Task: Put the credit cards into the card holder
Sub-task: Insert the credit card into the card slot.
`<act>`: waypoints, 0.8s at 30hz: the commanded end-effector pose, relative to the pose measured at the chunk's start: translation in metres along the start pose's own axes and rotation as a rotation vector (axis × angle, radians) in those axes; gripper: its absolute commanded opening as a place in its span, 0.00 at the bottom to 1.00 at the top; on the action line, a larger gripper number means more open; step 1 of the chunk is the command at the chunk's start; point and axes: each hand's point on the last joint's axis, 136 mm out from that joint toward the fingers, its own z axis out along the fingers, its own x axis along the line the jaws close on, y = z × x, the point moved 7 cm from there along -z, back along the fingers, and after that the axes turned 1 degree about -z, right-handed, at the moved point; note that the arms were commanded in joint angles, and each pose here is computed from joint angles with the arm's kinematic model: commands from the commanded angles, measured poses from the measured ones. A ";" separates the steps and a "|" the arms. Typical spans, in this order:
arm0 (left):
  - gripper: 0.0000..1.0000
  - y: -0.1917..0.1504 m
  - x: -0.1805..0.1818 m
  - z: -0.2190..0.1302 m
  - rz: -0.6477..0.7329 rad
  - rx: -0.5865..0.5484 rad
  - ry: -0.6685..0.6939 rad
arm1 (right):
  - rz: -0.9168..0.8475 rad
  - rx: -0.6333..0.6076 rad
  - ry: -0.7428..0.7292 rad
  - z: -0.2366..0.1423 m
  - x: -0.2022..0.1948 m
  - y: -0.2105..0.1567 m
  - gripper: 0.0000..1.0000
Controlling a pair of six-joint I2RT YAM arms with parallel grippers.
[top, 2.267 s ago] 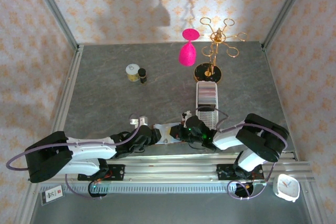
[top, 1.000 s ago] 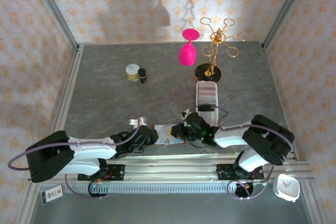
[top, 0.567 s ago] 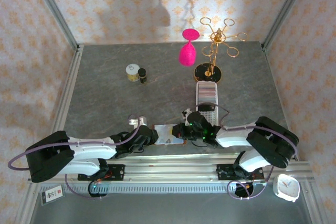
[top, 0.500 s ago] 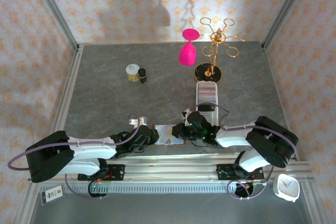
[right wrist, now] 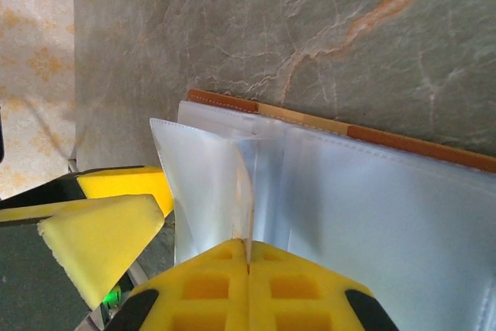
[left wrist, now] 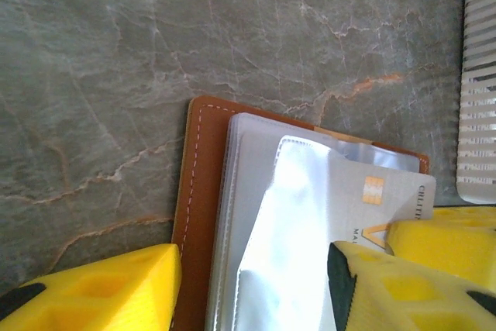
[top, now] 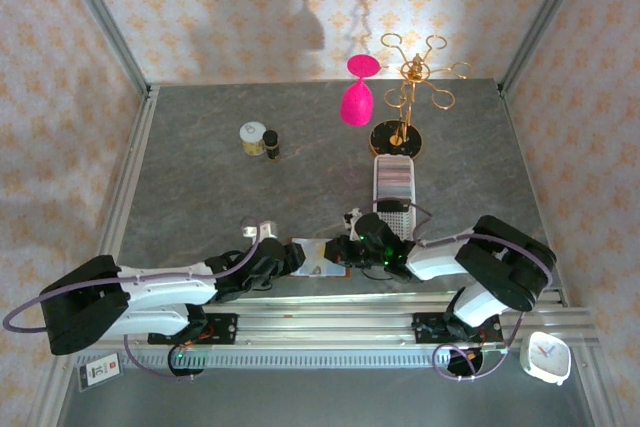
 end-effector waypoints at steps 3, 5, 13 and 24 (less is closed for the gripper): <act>0.58 0.001 0.030 0.004 0.028 -0.021 0.150 | 0.011 0.008 0.024 0.001 -0.001 -0.004 0.00; 0.56 0.000 0.034 0.006 0.033 -0.015 0.163 | 0.011 -0.007 0.032 0.000 0.001 -0.002 0.00; 0.47 -0.005 0.036 0.013 0.055 0.025 0.183 | 0.075 -0.036 0.096 0.001 0.007 0.001 0.00; 0.55 -0.001 0.032 0.008 0.044 0.003 0.158 | 0.149 -0.089 0.188 -0.006 0.013 0.005 0.00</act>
